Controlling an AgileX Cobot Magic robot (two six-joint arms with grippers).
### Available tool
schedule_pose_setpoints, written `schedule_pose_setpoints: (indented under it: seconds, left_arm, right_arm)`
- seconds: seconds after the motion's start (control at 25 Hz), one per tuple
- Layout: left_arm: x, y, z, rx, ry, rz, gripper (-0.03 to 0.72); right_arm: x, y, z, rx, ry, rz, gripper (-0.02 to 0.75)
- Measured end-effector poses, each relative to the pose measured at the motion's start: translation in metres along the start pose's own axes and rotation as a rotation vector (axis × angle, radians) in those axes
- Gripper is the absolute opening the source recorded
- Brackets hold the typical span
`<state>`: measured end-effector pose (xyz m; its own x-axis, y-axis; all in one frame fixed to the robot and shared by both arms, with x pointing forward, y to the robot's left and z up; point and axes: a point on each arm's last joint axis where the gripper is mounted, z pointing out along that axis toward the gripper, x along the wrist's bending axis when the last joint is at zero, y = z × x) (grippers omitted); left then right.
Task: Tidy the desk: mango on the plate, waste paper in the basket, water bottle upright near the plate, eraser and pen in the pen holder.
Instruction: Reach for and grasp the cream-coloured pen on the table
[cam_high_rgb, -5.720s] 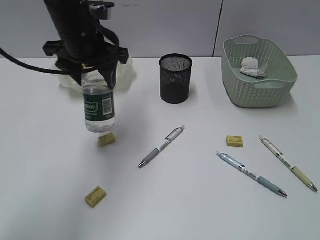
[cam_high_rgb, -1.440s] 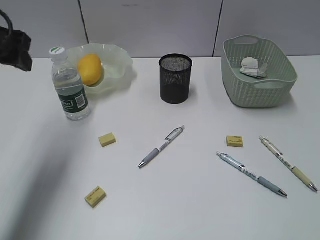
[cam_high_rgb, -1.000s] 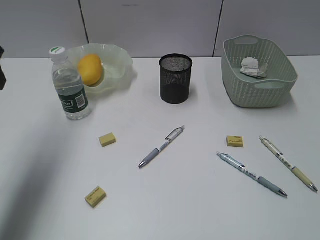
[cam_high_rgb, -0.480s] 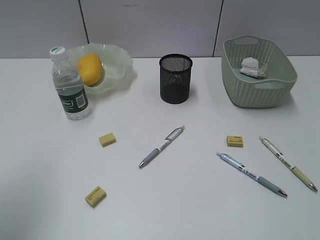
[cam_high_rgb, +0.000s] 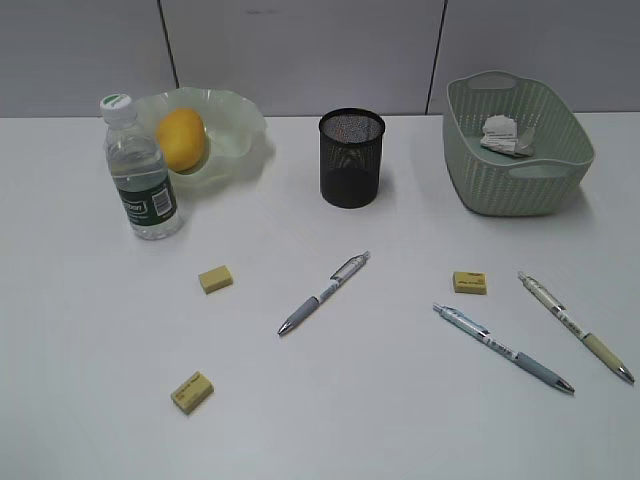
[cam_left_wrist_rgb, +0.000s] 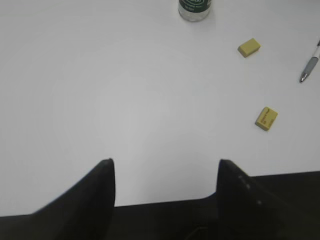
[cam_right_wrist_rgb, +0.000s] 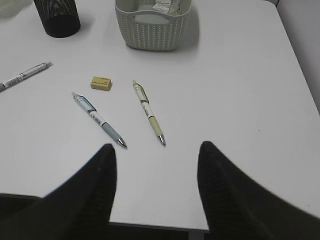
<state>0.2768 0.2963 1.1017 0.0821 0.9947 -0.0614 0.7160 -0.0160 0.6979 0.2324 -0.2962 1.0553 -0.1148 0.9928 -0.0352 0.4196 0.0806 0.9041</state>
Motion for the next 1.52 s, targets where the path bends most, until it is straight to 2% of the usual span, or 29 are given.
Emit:
schedule_pose_setpoints:
  seconds: [0.28,0.48,0.68,0.96,1.12,1.28,1.52]
  left_arm:
    - [0.004,-0.034,0.004,-0.111,0.008,-0.018,0.476]
    - [0.006,-0.046,0.009,-0.175,0.079,-0.083,0.469]
    - [0.006,-0.052,0.008,-0.249,0.144,-0.086,0.460]
    - [0.003,-0.063,-0.002,-0.340,0.122,-0.052,0.370]
    - [0.003,-0.064,-0.003,-0.351,0.099,-0.036,0.326]
    - [0.003,-0.064,-0.003,-0.349,0.051,-0.001,0.313]
    - [0.003,-0.064,-0.003,-0.349,0.045,0.002,0.312]
  right_arm:
    - [0.000,0.000,0.000,0.000,0.000,0.000,0.421]
    - [0.000,0.000,0.000,0.000,0.000,0.000,0.421]
    - [0.000,0.000,0.000,0.000,0.000,0.000,0.421]
    - [0.000,0.000,0.000,0.000,0.000,0.000,0.421]
    - [0.000,0.000,0.000,0.000,0.000,0.000,0.421]
    - [0.000,0.000,0.000,0.000,0.000,0.000,0.421]
    - [0.000,0.000,0.000,-0.001,0.000,0.000,0.421]
